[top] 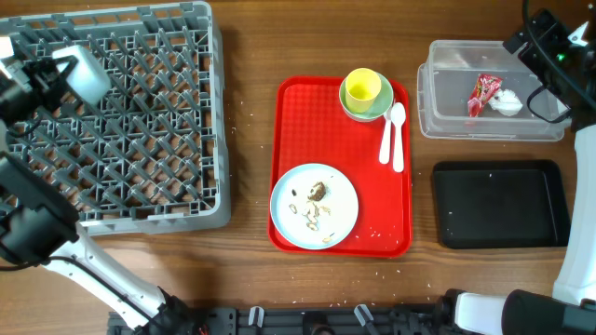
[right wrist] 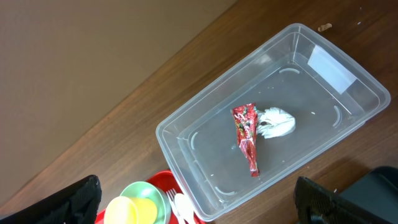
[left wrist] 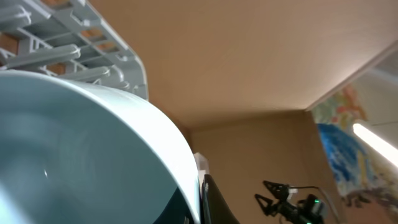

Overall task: Sort waste into correct bins and load items into the dishwasher rack
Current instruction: 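Place the light-blue bowl upside down in the dish rack with left gripper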

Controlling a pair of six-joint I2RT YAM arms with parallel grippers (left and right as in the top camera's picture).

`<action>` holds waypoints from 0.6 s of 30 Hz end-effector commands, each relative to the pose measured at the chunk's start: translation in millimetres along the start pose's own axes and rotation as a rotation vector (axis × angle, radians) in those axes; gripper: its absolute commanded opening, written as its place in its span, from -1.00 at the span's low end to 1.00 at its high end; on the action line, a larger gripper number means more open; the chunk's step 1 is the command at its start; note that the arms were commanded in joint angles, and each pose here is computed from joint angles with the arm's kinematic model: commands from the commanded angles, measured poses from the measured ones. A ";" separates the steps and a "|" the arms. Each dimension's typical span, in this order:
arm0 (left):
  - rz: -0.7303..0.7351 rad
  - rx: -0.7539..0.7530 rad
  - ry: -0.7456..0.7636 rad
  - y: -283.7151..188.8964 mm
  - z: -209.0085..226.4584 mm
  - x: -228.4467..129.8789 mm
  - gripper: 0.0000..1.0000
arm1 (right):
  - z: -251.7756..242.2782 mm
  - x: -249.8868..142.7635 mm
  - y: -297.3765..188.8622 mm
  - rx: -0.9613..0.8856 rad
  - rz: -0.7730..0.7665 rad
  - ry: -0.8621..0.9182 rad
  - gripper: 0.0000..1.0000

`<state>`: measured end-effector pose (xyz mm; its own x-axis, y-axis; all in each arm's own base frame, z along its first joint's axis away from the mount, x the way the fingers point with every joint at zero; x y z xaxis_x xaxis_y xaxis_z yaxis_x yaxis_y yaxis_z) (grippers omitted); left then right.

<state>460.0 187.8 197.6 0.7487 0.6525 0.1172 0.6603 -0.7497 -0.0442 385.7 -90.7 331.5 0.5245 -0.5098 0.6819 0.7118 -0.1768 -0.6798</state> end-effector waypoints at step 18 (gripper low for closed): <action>-0.192 0.168 -0.099 -71.9 -9.0 5.2 0.27 | -3.0 2.7 -2.8 -0.014 -0.014 0.009 1.00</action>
<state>421.6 250.7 170.8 0.6075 0.7933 -0.0400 0.7751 -0.6031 -0.1886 385.7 -90.7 331.4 0.5248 -0.5099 0.6816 0.7116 -0.1767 -0.6800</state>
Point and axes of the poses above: each gripper's point midway between its finger pads, its own y axis out along the fingers, its own z axis along the line the jaws close on, x = y × z, the point moved 2 cm from there along -y, back along the fingers, and after that the axes turned 6 degrees about -y, right-handed, at the moved point
